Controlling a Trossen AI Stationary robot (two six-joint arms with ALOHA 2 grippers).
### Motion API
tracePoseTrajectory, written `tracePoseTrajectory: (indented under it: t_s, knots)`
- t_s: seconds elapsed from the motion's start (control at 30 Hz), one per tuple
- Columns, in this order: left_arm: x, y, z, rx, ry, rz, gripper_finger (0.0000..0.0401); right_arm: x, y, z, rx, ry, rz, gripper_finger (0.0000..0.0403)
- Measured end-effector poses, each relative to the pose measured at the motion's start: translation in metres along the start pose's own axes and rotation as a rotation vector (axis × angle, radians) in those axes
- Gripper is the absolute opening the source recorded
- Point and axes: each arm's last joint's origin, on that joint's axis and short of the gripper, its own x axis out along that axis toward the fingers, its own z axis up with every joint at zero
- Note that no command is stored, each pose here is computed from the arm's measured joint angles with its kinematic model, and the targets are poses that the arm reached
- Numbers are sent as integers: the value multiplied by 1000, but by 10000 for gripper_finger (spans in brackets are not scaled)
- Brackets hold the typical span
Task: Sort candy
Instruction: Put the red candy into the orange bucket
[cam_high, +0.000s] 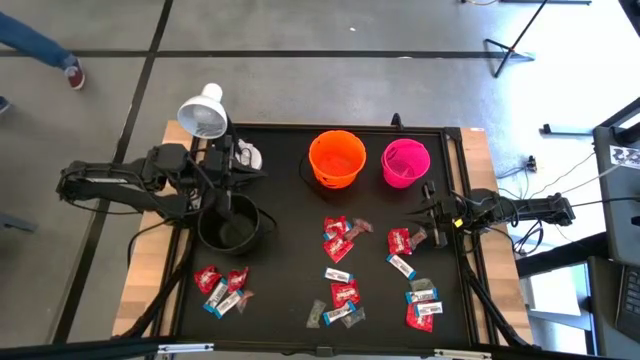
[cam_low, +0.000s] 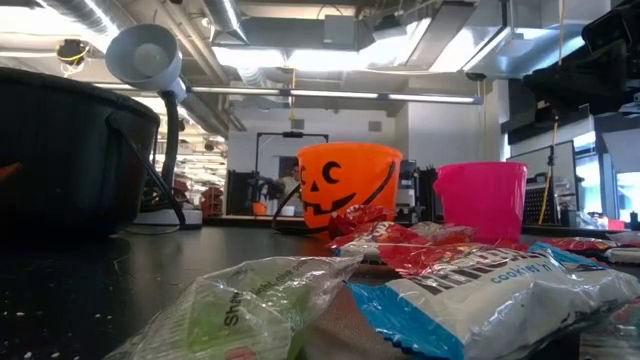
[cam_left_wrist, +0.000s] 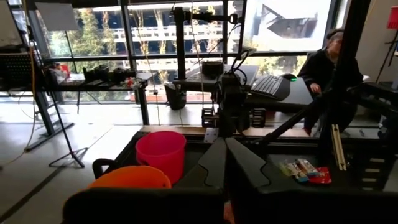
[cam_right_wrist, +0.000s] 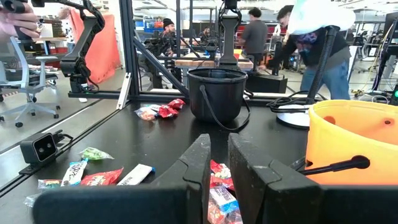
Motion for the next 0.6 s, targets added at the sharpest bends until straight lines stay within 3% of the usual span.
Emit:
tracePoseTrajectory:
  t_s: [0.6]
  knots:
    - [0, 0, -1, 20, 5, 0, 0, 0, 0, 0, 0, 0, 0, 58]
